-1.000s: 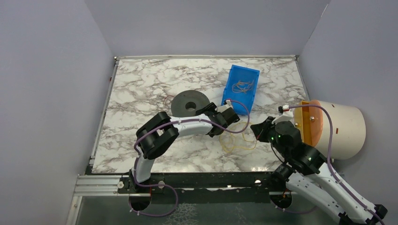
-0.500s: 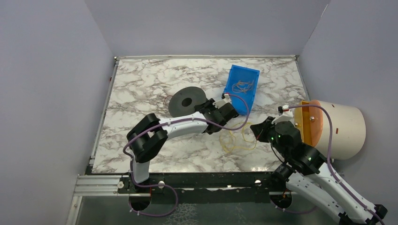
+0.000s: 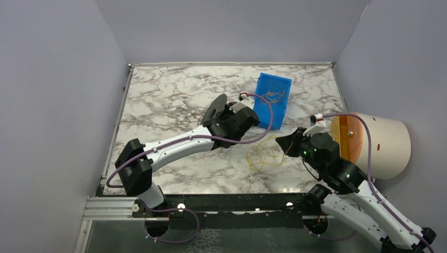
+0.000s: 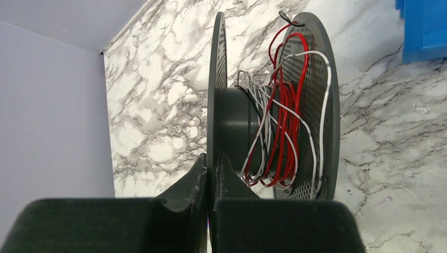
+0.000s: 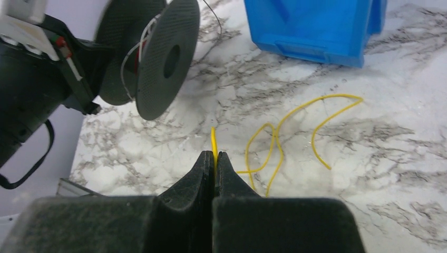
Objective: Wrap the cables
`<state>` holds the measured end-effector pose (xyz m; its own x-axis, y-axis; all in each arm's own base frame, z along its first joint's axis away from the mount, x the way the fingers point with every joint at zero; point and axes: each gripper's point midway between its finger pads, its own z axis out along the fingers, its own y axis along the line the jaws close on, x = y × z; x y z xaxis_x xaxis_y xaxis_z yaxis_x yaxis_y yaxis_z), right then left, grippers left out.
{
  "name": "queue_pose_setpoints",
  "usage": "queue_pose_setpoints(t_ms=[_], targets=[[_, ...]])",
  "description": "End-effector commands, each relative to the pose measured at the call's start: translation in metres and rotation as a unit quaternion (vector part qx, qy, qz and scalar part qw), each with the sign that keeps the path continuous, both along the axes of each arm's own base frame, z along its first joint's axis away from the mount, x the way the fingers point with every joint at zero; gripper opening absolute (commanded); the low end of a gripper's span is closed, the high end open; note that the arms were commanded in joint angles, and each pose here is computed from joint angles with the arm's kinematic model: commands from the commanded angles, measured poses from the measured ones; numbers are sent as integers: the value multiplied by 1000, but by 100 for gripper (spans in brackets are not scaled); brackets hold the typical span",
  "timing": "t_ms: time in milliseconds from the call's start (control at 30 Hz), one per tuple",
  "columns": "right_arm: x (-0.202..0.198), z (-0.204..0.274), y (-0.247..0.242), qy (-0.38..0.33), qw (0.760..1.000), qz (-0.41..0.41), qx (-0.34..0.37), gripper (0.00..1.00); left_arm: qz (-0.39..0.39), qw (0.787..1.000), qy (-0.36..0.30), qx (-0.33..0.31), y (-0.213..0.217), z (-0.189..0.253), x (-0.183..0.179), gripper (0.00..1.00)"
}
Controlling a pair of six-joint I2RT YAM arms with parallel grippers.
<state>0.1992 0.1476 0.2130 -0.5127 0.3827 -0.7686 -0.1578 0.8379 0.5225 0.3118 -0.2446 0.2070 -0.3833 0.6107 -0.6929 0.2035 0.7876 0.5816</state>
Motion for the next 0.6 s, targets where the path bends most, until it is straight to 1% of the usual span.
queue_pose_setpoints(t_ms=[0,267,433,567], targets=[[-3,45,19,-44,997,44,55,1,2,999,-3,-46,8,17,-10,0],[-14,79,42,-63,986,102,115,1,-15,990,42,-132,5,21,-33,0],[-18,95,52,-65,980,127,138,1,-23,978,76,-194,1,19,-50,0],[-20,107,62,-63,975,149,155,1,-24,967,101,-231,-1,15,-62,0]])
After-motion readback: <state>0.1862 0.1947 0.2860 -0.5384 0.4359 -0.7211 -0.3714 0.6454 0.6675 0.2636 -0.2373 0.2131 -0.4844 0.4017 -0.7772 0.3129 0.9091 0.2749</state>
